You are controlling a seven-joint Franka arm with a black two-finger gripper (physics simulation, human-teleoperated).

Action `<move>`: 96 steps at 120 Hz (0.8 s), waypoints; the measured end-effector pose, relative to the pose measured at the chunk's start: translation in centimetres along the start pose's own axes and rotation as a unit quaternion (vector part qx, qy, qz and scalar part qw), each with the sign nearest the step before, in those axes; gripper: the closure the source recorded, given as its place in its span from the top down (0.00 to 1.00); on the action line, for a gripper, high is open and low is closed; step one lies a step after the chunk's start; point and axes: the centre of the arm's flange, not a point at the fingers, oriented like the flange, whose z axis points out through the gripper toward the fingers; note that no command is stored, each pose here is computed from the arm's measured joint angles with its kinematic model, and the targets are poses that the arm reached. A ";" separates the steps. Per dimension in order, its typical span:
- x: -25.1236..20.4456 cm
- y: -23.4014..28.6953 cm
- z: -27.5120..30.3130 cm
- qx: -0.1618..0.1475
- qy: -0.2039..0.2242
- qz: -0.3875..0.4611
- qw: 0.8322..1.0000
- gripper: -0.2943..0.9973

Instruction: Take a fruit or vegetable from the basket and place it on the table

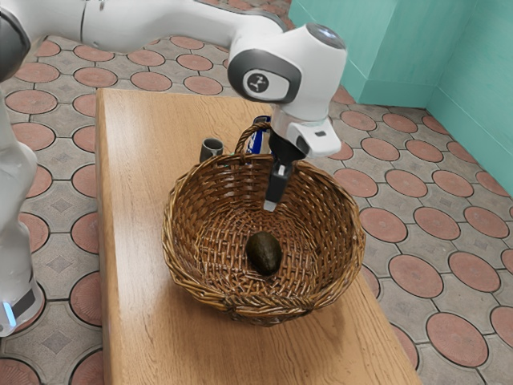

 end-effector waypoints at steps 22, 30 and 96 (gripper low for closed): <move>0.4 2.9 0.4 0.007 0.028 0.076 0.997 0.77; 0.1 3.8 -1.0 0.011 0.047 0.099 0.994 0.77; -0.3 8.3 2.3 0.009 0.042 0.242 0.969 0.77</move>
